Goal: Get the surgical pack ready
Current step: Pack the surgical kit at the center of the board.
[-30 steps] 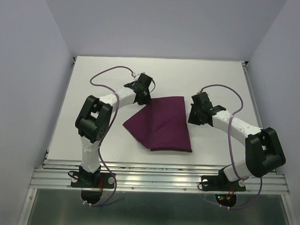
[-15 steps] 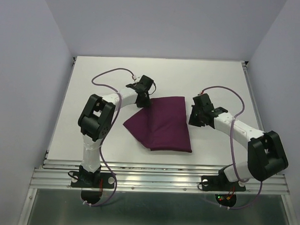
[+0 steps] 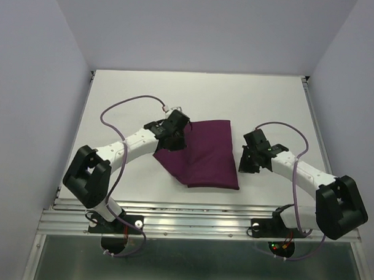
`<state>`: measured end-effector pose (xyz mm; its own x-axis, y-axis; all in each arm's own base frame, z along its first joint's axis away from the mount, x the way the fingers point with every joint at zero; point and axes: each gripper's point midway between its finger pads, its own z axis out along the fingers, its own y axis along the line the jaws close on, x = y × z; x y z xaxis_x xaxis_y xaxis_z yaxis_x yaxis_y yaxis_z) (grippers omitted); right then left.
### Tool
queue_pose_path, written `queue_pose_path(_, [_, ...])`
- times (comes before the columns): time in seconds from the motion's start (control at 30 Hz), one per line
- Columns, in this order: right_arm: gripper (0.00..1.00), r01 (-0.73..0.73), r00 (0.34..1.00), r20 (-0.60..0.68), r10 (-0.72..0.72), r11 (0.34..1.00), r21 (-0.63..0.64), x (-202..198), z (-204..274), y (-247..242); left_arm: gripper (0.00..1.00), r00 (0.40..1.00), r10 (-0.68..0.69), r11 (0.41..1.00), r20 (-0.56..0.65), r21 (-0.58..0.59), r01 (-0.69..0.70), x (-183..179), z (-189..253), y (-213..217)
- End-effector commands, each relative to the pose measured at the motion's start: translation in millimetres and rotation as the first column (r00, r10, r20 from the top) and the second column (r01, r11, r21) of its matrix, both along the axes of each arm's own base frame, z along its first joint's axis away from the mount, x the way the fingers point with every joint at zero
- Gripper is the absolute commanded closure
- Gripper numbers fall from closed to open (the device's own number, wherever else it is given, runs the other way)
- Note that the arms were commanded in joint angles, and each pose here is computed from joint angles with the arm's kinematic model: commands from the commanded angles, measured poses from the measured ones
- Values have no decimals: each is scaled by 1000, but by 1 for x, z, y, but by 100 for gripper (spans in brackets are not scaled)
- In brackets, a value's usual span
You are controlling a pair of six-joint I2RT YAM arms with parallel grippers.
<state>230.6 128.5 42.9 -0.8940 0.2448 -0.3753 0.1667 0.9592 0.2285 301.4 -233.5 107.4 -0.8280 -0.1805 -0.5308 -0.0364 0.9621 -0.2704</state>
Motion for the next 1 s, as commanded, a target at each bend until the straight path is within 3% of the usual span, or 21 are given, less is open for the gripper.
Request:
queue_pose_path(0.0, [99, -16, 1000, -19, 17, 999, 32, -5, -3, 13, 100, 990, -78, 995, -121, -69, 70, -42, -32, -25])
queue_pose_path(0.43, [99, -75, 997, -15, 77, 991, 107, 2, 0, 46, 100, 952, -167, 984, -256, -97, 146, -99, -79, -47])
queue_pose_path(0.53, [99, -53, 998, 19, 53, 998, 14, 11, 7, 30, 100, 953, -173, 984, -250, -74, 160, -101, -81, -47])
queue_pose_path(0.67, [96, -12, 996, 92, 24, 991, -134, 24, 34, 3, 100, 976, -127, 992, -178, -29, 124, -89, -60, -27])
queue_pose_path(0.83, [88, -40, 974, 217, 64, 992, -116, 49, 91, 12, 100, 995, -49, 997, -88, -60, 44, -75, -25, 4])
queue_pose_path(0.97, [81, -116, 953, 274, 130, 991, -65, 61, 113, 54, 100, 1000, 17, 993, -13, -115, -19, -63, 2, 25])
